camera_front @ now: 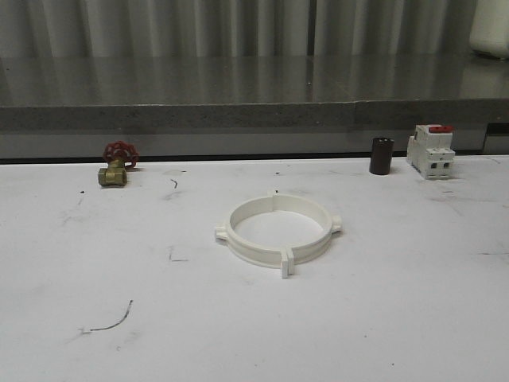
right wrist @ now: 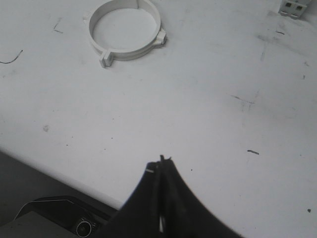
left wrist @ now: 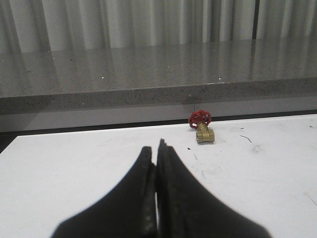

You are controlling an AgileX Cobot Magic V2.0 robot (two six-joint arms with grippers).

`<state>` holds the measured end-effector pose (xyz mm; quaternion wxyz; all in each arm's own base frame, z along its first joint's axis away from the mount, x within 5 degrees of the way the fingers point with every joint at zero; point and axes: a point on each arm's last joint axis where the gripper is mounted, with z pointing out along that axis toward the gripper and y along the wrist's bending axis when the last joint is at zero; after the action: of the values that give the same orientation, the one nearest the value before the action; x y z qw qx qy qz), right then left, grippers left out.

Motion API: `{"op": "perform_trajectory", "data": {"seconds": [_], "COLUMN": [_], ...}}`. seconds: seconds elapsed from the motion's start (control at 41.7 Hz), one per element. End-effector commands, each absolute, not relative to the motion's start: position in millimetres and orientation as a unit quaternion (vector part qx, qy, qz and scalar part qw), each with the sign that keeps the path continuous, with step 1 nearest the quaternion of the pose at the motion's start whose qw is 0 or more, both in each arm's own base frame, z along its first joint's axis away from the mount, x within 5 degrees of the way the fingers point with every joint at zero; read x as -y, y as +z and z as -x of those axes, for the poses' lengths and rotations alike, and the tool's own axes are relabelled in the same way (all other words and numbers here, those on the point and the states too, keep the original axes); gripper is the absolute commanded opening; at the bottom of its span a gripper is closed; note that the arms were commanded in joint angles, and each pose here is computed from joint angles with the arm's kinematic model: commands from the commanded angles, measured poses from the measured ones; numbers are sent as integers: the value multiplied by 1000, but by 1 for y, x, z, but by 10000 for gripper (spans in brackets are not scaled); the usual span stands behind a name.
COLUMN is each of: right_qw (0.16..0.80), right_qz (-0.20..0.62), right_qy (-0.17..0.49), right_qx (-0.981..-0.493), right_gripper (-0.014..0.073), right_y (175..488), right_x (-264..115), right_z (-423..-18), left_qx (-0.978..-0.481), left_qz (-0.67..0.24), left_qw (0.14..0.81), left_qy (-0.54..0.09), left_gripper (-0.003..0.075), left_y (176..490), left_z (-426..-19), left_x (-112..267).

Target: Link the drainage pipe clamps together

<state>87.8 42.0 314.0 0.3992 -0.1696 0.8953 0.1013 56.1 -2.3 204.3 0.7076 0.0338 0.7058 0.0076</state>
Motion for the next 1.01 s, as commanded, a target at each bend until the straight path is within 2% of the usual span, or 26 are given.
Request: {"op": "perform_trajectory", "data": {"seconds": [0.0, 0.983], "right_qw": [436, 436], "right_qz": [168, 168], "right_qy": [105, 105], "right_qx": [-878, -878], "right_gripper": [-116, -116], "right_y": [326, 326], "right_x": [-43, -43], "right_z": [-91, -91], "left_qx": [-676, -670], "left_qz": [-28, -20], "left_qw": [737, 742], "left_qy": [7, -1], "left_gripper": [-20, -20], "left_y": [206, 207], "left_z": [-56, -56], "left_x": [2, 2]}}
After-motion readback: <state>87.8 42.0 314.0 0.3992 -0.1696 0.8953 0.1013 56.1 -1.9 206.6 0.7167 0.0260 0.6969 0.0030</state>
